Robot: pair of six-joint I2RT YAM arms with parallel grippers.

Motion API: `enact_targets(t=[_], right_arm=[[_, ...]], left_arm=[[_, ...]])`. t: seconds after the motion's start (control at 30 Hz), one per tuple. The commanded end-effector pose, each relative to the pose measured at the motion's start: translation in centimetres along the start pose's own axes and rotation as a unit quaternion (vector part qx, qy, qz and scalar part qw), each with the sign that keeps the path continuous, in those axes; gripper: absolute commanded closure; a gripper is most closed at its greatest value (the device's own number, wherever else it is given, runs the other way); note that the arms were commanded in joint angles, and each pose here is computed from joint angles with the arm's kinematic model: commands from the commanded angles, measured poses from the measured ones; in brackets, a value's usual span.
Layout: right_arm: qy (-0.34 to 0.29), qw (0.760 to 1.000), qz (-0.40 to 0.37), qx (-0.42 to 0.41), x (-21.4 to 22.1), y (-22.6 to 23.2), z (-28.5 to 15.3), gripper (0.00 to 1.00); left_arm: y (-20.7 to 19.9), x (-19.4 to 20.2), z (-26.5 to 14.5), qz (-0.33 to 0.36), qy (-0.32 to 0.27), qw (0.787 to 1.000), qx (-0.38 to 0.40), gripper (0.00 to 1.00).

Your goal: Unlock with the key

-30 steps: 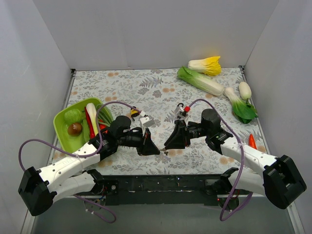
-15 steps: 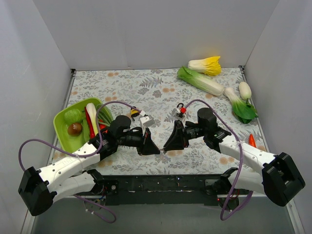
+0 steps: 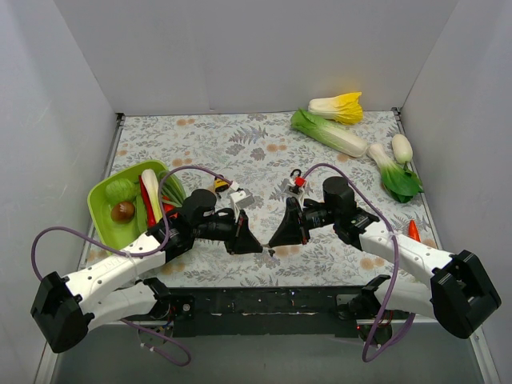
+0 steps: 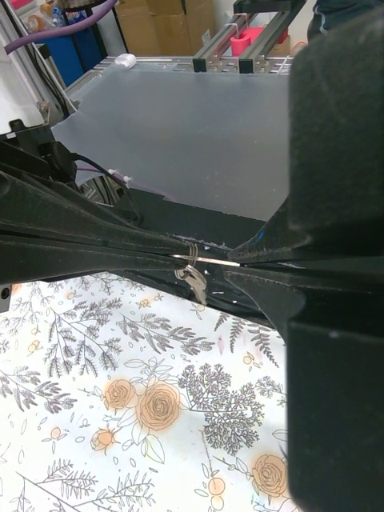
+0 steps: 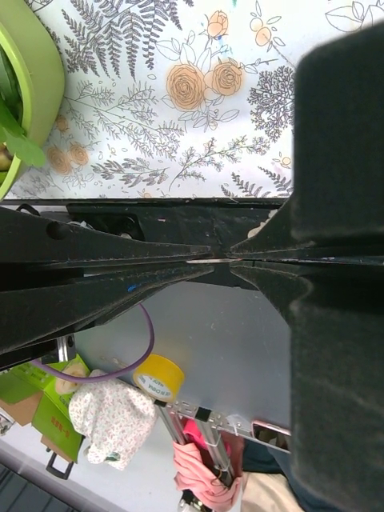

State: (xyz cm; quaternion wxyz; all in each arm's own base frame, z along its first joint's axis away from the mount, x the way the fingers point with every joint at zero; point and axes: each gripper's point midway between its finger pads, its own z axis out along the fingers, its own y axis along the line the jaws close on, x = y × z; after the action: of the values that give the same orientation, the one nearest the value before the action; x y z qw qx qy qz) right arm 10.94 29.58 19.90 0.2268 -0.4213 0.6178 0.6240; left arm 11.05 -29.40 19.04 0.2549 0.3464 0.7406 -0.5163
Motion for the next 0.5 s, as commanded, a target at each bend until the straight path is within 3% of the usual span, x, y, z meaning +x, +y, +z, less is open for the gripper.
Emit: enact_targets(t=[0.0, 0.07, 0.17, 0.2, 0.3, 0.47], right_arm=[[-0.009, 0.999, -0.036, -0.013, -1.7, 1.0, 0.1, 0.99], [-0.013, 0.999, -0.039, -0.009, -1.8, 1.0, 0.1, 0.99], [-0.034, 0.998, -0.040, 0.031, -2.4, 0.0, 0.0, 0.99], [-0.050, 0.996, -0.041, 0.063, -2.8, -0.9, -0.2, 0.99], [-0.106, 0.987, -0.050, 0.113, -4.4, -1.7, -1.0, 0.99], [-0.177, 0.967, -0.040, 0.179, -6.2, -2.9, -2.8, 0.99]], left_arm=[[0.4, -2.6, -0.4, 0.019, -0.042, 0.998, -0.034, 1.00], [1.4, -3.3, -0.6, 0.015, -0.060, 0.996, -0.068, 0.97], [3.3, -4.9, -1.5, 0.008, -0.109, 0.985, -0.133, 0.17], [3.7, -5.8, -1.8, 0.002, -0.131, 0.980, -0.150, 0.03], [5.0, -8.1, -3.0, -0.012, -0.185, 0.964, -0.192, 0.02], [8.5, -10.4, -4.2, -0.099, -0.229, 0.942, -0.226, 0.02]])
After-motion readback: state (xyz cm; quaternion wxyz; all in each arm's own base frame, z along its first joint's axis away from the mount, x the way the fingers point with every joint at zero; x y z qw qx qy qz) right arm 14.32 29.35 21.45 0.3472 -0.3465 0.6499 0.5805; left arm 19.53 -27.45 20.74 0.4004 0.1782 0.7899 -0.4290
